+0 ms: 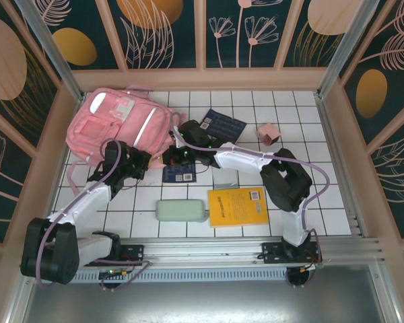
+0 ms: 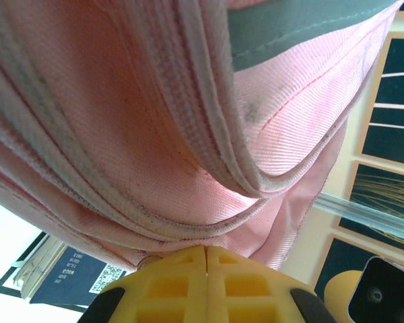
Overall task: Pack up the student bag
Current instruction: Unzip the student bag at the top-left of the table.
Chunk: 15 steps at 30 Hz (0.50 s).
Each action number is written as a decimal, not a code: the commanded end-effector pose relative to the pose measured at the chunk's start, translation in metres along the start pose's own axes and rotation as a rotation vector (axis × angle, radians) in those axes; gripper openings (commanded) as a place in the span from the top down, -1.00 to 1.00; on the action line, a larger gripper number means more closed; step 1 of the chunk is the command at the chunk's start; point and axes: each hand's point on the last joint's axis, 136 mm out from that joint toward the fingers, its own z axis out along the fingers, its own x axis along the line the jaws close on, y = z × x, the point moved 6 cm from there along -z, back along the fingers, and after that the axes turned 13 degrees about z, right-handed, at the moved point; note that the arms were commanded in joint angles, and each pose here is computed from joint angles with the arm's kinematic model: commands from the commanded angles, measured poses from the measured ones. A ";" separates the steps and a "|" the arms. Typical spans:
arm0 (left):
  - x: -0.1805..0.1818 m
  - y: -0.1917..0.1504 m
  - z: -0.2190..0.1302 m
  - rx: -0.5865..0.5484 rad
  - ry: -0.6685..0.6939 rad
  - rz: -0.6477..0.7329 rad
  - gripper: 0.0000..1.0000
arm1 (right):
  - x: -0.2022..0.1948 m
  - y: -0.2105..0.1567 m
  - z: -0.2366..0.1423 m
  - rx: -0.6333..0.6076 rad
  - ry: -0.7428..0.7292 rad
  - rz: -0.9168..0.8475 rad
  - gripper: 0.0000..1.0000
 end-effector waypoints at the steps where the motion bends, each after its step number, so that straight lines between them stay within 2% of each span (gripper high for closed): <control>1: -0.014 0.015 -0.002 -0.074 0.006 0.071 1.00 | 0.026 -0.001 -0.007 -0.004 0.057 -0.083 1.00; 15: -0.025 0.026 -0.022 -0.158 0.073 0.220 1.00 | -0.013 0.022 -0.040 -0.061 0.021 -0.022 1.00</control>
